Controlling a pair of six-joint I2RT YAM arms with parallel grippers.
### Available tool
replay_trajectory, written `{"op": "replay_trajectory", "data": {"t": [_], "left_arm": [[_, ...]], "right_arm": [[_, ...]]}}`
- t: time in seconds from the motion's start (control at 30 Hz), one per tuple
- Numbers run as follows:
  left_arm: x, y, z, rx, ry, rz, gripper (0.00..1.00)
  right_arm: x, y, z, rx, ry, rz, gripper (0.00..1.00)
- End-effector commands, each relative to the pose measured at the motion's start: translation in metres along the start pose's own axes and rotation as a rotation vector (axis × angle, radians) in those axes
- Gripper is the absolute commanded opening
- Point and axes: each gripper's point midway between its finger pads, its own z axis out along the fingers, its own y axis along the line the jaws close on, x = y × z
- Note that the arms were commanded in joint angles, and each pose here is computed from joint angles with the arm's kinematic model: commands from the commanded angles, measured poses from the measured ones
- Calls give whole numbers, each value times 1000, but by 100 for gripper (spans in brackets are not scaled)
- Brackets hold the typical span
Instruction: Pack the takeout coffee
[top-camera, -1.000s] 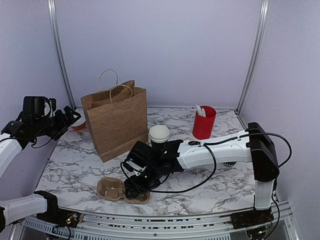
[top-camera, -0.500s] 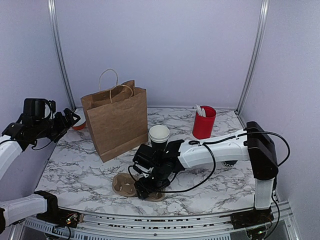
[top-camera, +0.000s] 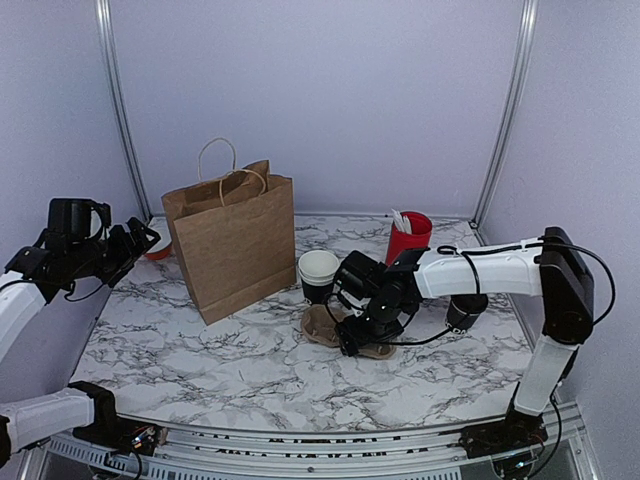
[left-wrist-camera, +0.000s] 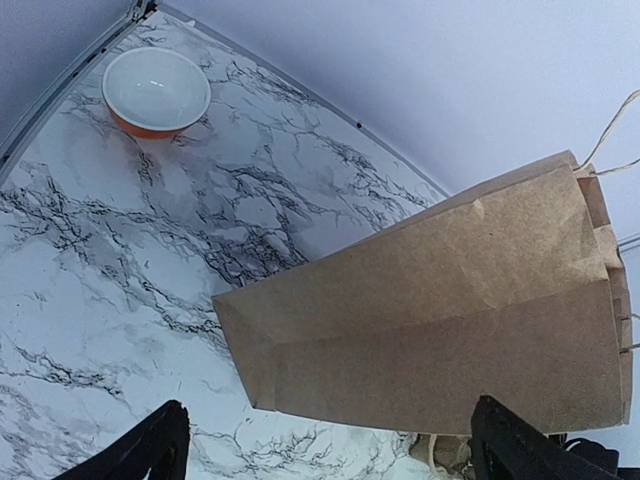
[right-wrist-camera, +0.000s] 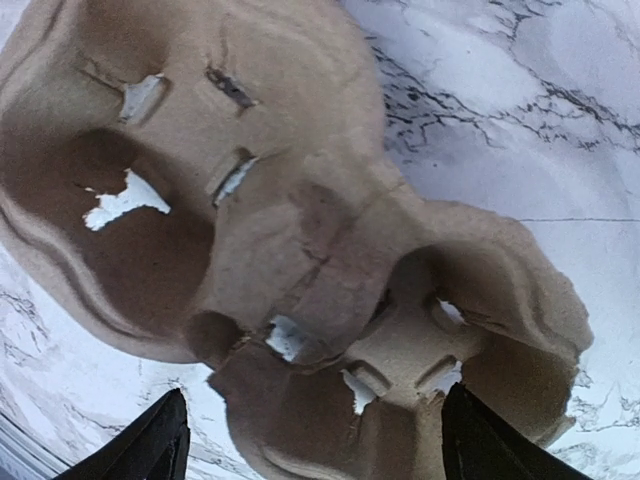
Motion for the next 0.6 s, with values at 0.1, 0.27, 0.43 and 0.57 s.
{"op": "replay_trajectory", "data": {"t": [0.1,0.27,0.43,0.57], "left_arm": [[-2,3,-2,-1,-28,-16,99],[-1,4,-1,-1,-22,-13,99],[-1,4,1,-4,-16,-12,99],[1,6,4,-12,-8,-12,99]], "right_arm": [[-30,27,-29,-78,-138,51,85],[-26,40,-40,-86,-161,63,85],[5,60,-42,-116,-112,64,85],[38,67,-33,-200,-52,97,85]]}}
